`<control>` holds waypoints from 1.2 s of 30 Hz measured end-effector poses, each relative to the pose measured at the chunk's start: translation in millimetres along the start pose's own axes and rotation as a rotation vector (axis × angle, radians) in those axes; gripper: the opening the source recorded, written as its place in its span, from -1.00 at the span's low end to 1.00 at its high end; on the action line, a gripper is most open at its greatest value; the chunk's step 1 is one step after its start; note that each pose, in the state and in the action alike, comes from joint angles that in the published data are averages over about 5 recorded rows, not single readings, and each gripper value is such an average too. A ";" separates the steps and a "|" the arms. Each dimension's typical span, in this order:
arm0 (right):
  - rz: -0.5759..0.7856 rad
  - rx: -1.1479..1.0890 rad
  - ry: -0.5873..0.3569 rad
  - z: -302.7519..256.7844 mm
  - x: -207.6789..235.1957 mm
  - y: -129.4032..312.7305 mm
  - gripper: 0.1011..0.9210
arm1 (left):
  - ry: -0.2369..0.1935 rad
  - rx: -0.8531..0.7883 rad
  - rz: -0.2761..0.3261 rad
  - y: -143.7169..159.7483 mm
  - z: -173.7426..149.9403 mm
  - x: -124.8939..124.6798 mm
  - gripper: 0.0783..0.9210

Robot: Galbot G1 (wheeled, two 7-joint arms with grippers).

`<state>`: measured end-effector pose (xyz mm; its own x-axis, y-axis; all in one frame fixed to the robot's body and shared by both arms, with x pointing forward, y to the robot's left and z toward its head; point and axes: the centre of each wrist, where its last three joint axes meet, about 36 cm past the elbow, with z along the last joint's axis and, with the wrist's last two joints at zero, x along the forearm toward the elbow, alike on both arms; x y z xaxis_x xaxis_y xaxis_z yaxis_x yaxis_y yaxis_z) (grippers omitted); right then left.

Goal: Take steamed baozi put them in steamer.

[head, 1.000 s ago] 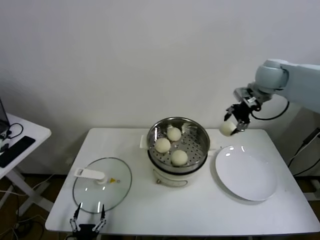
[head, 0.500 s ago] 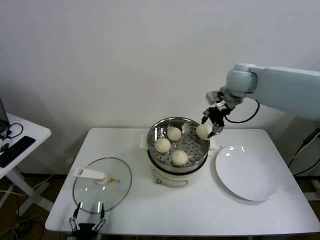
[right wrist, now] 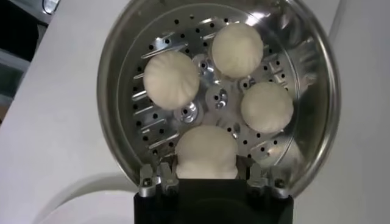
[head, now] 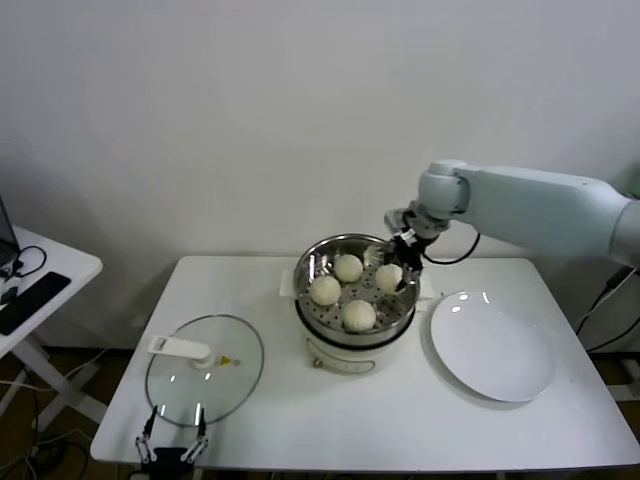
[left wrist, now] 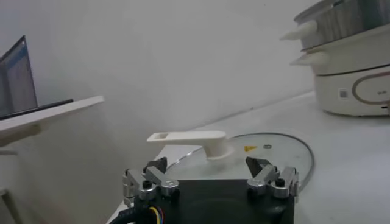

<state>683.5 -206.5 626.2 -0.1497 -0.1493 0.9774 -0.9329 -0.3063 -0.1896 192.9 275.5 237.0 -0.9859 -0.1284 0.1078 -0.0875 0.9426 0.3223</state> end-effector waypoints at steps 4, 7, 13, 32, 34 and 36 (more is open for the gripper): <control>-0.009 -0.003 0.006 1.1 -13.1 0.3 0.33 | -0.002 0.001 -0.001 0.1 -0.4 -1.0 0.77; -0.009 -0.005 0.008 0.8 -19.4 -0.9 0.33 | -0.002 0.001 -0.001 -0.1 -0.7 -1.1 0.77; -0.008 -0.003 0.011 -0.7 -29.3 -2.9 0.35 | -0.002 0.003 0.000 -0.8 -1.1 -0.6 0.77; 0.086 -0.058 -0.065 9.9 16.5 -2.4 0.76 | -0.002 0.002 -0.001 -0.1 -4.5 2.3 0.77; 0.123 -0.084 -0.094 12.9 25.8 2.3 0.76 | -0.003 0.003 -0.001 -0.6 -4.9 1.4 0.77; 0.170 -0.117 -0.135 16.2 32.3 9.5 0.76 | -0.003 0.004 0.000 -1.2 -4.9 0.0 0.77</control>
<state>675.1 -229.5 654.5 -0.2700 -0.3157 0.9096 -0.9308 -0.1561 -0.3304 193.7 272.9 241.2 -0.9863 -0.1279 0.1046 -0.0885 0.9437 0.3186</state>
